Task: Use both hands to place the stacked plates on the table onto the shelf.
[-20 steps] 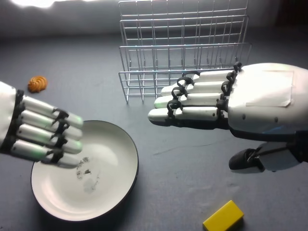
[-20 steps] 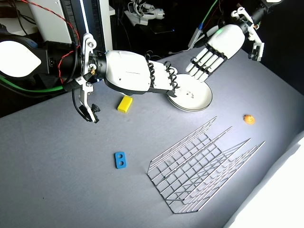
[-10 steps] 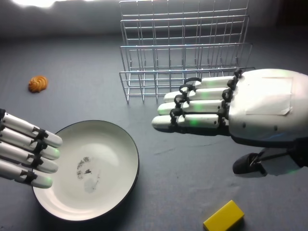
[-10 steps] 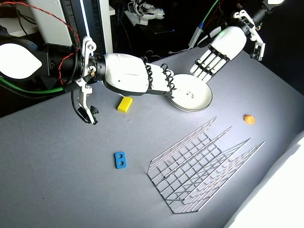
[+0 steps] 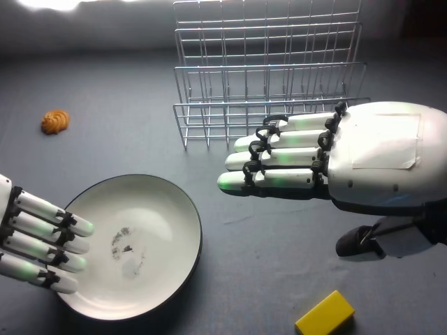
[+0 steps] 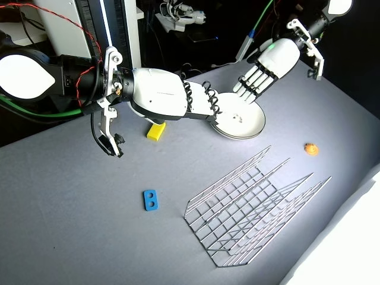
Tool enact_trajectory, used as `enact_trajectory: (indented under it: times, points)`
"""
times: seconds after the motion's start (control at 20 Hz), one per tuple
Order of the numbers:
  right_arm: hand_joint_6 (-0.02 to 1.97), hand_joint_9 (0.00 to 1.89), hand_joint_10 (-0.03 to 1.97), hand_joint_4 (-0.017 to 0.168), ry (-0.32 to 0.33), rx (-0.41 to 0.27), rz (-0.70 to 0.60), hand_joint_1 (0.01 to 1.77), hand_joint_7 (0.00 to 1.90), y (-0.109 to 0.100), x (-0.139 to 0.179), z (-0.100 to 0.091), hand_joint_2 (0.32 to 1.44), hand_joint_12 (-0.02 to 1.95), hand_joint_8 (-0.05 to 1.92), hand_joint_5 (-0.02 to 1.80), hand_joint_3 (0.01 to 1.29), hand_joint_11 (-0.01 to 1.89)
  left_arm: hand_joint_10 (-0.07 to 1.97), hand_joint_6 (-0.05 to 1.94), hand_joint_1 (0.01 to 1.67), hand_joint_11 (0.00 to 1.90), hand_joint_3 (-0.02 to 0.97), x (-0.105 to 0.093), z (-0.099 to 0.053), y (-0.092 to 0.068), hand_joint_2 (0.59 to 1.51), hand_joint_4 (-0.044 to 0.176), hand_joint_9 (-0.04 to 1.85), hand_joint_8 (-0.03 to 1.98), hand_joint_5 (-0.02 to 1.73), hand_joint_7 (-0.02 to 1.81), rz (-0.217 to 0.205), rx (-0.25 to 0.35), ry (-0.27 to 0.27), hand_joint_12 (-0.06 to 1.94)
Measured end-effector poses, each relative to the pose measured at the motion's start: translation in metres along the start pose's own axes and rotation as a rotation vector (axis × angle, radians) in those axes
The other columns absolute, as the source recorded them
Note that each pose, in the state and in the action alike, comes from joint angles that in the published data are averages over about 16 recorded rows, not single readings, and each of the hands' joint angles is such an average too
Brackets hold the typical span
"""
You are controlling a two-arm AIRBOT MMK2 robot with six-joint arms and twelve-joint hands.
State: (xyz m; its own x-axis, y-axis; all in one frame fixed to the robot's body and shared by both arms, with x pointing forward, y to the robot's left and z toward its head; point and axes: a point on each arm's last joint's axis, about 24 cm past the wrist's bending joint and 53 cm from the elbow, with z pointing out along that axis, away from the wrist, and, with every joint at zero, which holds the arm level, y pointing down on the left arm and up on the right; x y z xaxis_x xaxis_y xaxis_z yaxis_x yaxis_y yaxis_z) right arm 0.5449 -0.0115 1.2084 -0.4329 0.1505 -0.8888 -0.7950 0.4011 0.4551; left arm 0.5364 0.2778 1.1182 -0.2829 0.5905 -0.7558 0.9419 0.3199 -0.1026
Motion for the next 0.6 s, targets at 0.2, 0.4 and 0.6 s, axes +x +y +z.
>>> enact_trajectory:
  times: [0.2, 0.4, 0.6]
  points:
    - [0.02, 0.02, 0.00, 0.004, -0.001, 0.001, -0.001, 1.21, 0.02, 0.000, 0.000, 0.000, 0.97, 0.40, 0.01, 0.02, 0.02, 0.02, 0.01, -0.02, 0.02, 0.02, 0.006, 0.004, 0.005, 0.007, 1.128, 0.005, 0.02, -0.01, 0.02, 0.01, -0.016, -0.032, 0.010, -0.01]
    - [0.02, 0.02, 0.00, 0.004, -0.001, 0.000, -0.001, 1.19, 0.02, 0.000, -0.001, 0.000, 0.97, 0.39, 0.01, 0.02, 0.02, 0.02, 0.01, -0.02, 0.02, 0.02, 0.006, 0.005, 0.008, 0.015, 1.128, 0.005, 0.02, -0.01, 0.02, 0.02, -0.038, -0.070, 0.009, -0.01]
    - [0.02, 0.02, 0.00, 0.004, -0.002, 0.000, -0.001, 1.19, 0.02, 0.000, -0.001, 0.000, 0.96, 0.34, 0.01, 0.02, 0.02, 0.02, 0.01, -0.02, 0.02, 0.02, 0.006, 0.008, 0.007, 0.022, 1.129, 0.005, 0.02, -0.01, 0.02, 0.02, -0.058, -0.101, 0.011, -0.01]
